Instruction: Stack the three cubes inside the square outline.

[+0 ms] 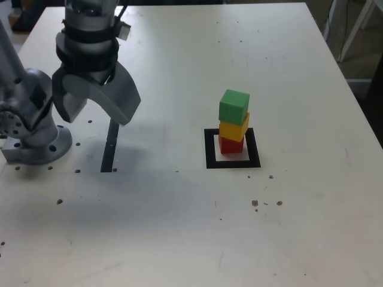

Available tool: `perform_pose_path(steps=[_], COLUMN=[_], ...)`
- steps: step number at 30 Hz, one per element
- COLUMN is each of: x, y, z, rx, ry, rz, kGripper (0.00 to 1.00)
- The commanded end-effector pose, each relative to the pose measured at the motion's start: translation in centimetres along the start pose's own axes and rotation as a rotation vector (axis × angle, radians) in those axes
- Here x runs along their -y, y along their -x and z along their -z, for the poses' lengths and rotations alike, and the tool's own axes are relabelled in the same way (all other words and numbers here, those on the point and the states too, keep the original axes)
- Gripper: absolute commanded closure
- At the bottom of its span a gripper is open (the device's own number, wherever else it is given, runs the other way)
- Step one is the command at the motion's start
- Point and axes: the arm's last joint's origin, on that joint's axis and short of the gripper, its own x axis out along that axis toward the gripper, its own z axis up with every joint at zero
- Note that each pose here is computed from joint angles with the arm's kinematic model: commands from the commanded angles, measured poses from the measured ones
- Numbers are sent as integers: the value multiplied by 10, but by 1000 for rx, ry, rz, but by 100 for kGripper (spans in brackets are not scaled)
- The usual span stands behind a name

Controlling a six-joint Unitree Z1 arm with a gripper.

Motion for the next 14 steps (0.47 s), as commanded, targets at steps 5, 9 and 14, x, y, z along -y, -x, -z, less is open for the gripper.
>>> perform_pose_path(steps=[5, 9, 14], x=[2, 3, 3], y=[-19, -27, -32], z=[3, 4, 5], rx=[-8, -13, -19], ry=[6, 6, 5], rz=[-1, 5, 14], kGripper=[1, 1, 1])
